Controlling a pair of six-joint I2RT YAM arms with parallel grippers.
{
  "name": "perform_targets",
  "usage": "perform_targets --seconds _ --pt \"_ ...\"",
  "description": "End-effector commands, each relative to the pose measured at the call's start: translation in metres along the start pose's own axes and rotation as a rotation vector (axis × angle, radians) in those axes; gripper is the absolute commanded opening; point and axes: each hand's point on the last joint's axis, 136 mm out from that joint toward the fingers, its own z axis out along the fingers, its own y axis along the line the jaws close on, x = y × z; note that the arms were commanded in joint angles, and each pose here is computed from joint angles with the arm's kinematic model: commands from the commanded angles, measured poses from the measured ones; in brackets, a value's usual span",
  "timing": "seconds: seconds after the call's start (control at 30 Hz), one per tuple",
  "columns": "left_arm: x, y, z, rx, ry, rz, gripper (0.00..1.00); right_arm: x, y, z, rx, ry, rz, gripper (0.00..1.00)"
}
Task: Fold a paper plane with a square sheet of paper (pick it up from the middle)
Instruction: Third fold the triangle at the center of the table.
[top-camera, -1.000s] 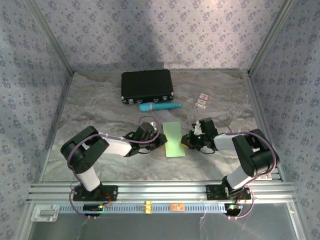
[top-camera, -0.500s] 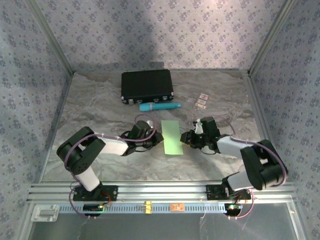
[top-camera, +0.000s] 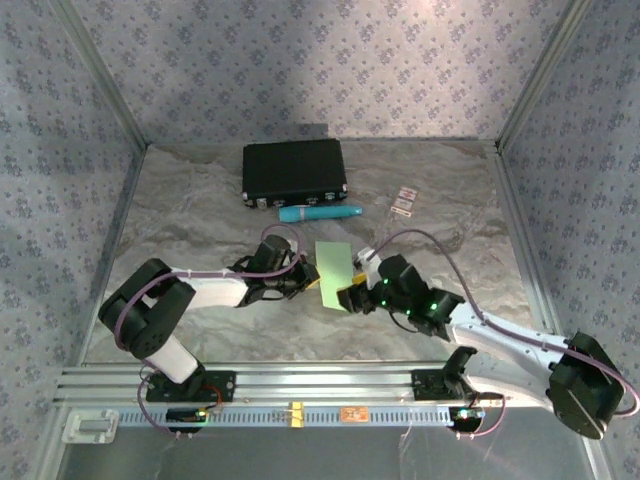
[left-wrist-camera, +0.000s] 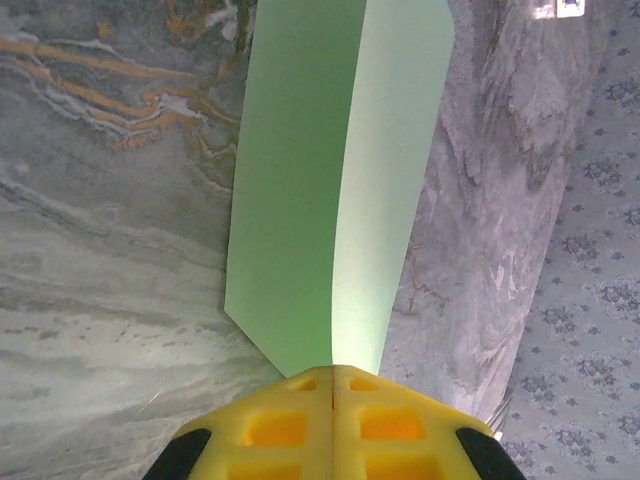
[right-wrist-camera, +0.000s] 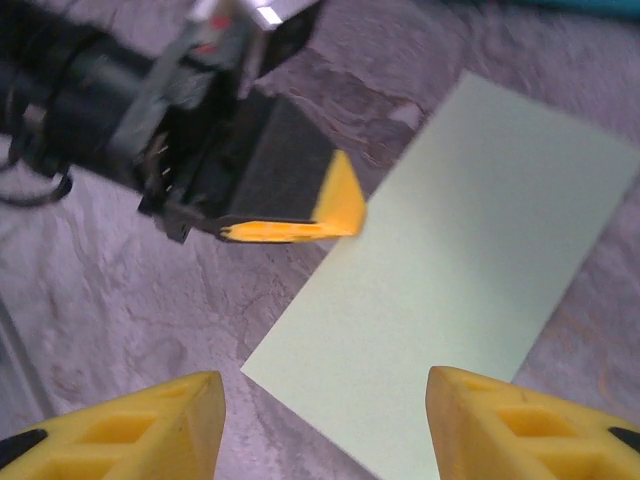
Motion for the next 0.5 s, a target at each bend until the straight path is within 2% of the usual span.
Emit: perform_targets --seconds 0.0,0.1,0.3,0.47 --pt "-0.001 -0.015 -0.007 0.027 0.011 0.017 0.05 0.001 0.000 0.003 0.133 -0.055 -0.341 0.58" --pt "-0.002 -0.015 -0.007 0.027 0.001 0.019 0.05 0.006 0.013 0.008 0.147 -0.040 -0.453 0.57" --pt "-0.004 -0.016 -0.007 0.033 -0.008 0.012 0.05 0.016 0.037 0.021 0.081 -0.023 -0.537 0.57" --pt "-0.005 -0.019 -0.009 0.033 -0.013 0.018 0.06 0.017 0.036 0.035 0.186 -0.039 -0.610 0.57"
